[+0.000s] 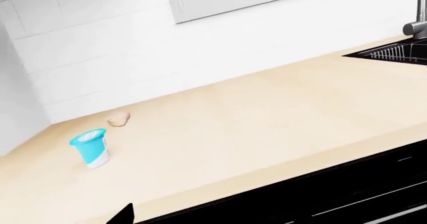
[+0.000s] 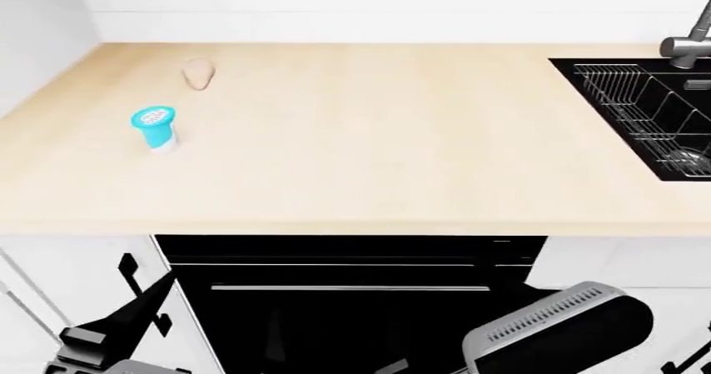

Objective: Pick the jam and jello cup from the counter and place them in the cabinets closest to them.

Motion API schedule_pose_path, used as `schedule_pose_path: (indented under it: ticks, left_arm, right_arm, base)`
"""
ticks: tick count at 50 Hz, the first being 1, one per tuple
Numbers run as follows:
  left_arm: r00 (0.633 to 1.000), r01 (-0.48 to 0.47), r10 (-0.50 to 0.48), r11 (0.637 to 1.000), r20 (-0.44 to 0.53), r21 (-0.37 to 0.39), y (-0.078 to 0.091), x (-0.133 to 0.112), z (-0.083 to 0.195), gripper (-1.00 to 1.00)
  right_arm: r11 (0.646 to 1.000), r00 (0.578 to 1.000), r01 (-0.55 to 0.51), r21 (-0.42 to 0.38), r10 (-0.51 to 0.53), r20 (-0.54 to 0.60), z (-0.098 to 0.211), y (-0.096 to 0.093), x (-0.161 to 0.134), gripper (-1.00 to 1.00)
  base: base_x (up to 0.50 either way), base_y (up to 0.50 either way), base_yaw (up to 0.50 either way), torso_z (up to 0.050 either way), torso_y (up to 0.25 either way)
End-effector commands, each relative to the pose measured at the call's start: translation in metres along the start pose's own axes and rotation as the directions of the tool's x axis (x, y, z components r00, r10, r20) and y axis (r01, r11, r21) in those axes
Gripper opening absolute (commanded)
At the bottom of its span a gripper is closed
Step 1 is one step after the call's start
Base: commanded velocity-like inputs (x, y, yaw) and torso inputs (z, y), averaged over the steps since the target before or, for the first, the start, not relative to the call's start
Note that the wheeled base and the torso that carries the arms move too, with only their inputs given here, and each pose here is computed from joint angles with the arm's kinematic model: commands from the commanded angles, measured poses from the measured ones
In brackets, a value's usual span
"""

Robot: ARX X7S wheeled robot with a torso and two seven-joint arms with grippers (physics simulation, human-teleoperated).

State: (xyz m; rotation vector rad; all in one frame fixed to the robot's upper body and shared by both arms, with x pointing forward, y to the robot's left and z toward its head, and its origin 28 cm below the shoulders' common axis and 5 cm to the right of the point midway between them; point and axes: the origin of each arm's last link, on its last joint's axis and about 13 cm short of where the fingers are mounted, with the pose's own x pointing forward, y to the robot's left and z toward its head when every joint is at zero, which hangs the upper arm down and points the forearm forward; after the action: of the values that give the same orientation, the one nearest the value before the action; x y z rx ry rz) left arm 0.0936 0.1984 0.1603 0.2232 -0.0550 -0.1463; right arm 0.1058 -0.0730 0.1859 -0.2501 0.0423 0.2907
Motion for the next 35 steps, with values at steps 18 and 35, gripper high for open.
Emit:
schedule_pose_path:
  ticks: [18, 35]
  left_arm:
    - [1.000, 0.004, -0.004, 1.000, 0.000, 0.004, -0.0010, 0.0013, 0.0007, 1.00]
    - [1.000, 0.003, -0.003, 1.000, -0.003, 0.002, -0.0015, 0.0006, 0.0000, 1.00]
  right_arm:
    - [1.000, 1.000, -0.001, 0.001, 0.001, -0.003, -0.0003, 0.0001, -0.0003, 1.00]
    - [1.000, 1.000, 0.000, 0.007, 0.000, -0.009, -0.0009, 0.0011, -0.0005, 1.00]
  base:
    - [0.00, 0.50, 0.00, 0.000, 0.000]
    - [0.00, 0.50, 0.00, 0.000, 0.000]
